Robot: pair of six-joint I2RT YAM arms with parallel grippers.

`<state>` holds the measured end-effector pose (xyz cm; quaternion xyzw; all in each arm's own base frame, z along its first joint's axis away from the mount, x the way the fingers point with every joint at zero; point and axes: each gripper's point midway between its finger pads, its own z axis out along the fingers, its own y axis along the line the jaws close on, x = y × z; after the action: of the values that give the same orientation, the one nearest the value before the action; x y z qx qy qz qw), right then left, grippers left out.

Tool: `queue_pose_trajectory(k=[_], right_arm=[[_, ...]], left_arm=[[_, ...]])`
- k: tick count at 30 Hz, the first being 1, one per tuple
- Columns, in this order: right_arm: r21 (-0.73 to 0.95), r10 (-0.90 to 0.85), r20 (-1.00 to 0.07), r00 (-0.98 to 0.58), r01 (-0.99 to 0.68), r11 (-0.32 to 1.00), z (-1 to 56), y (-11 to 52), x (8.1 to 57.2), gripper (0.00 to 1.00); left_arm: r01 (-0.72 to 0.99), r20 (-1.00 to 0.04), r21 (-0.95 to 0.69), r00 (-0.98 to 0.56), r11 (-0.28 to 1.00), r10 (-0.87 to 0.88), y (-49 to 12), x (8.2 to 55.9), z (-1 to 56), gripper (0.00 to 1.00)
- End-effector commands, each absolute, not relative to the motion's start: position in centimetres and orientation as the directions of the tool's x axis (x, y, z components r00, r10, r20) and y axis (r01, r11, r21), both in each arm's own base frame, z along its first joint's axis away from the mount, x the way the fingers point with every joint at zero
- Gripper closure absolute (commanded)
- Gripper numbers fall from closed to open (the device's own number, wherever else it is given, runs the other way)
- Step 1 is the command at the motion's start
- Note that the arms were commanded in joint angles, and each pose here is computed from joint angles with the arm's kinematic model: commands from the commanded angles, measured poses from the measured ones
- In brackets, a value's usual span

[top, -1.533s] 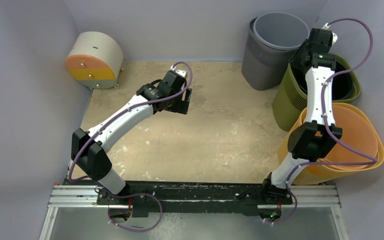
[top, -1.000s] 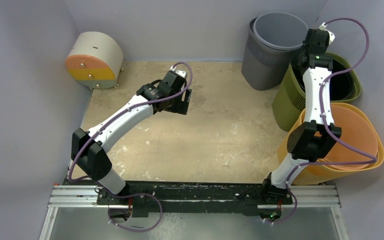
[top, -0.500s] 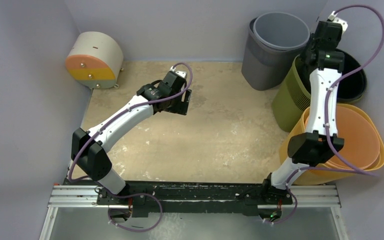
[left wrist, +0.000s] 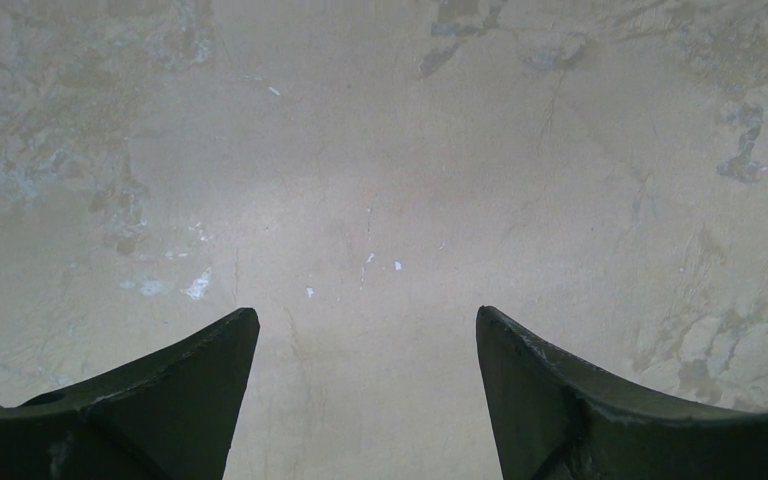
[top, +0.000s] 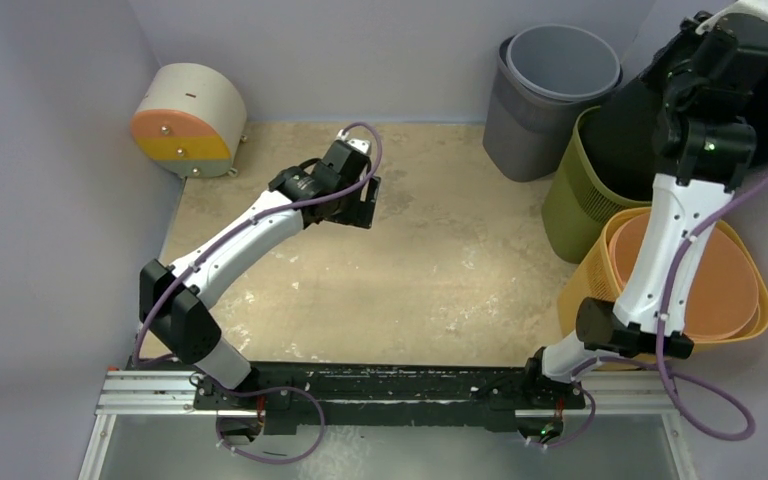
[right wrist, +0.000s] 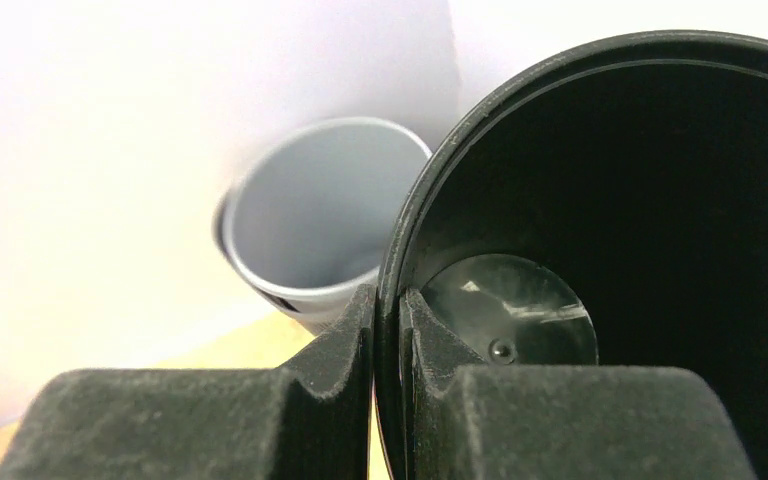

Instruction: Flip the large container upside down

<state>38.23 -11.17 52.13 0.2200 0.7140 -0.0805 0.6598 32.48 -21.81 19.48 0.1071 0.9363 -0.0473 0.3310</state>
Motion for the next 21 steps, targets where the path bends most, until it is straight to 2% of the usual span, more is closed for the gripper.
queue_pose_trajectory(k=[1,8,12,17,21], right_arm=[[0.188,0.118,-0.926,0.358,0.165,0.968,65.5,-6.6,32.3,1.00],[0.088,0.125,-0.861,0.493,-0.098,0.991,70.1,-1.5,29.6,1.00],[0.007,0.173,-0.818,0.549,-0.292,0.956,72.2,2.3,27.9,1.00],[0.022,0.357,-0.827,0.433,-0.611,0.791,71.5,8.0,28.6,1.00],[0.084,0.446,-0.838,0.315,-0.732,0.676,69.1,15.0,31.4,1.00]], left_arm=[[0.189,-0.778,-0.070,-0.625,0.979,0.065,-21.1,33.5,27.4,0.23],[0.100,-0.898,-0.154,-0.429,0.983,-0.097,-18.8,33.8,36.4,0.23],[0.041,-0.937,-0.239,-0.271,0.970,-0.220,-16.5,33.2,41.6,0.23],[-0.077,-0.934,-0.352,-0.031,0.933,-0.355,-11.3,31.1,48.1,0.24],[-0.121,-0.903,-0.427,0.112,0.896,-0.415,-7.9,29.0,52.7,0.25]])
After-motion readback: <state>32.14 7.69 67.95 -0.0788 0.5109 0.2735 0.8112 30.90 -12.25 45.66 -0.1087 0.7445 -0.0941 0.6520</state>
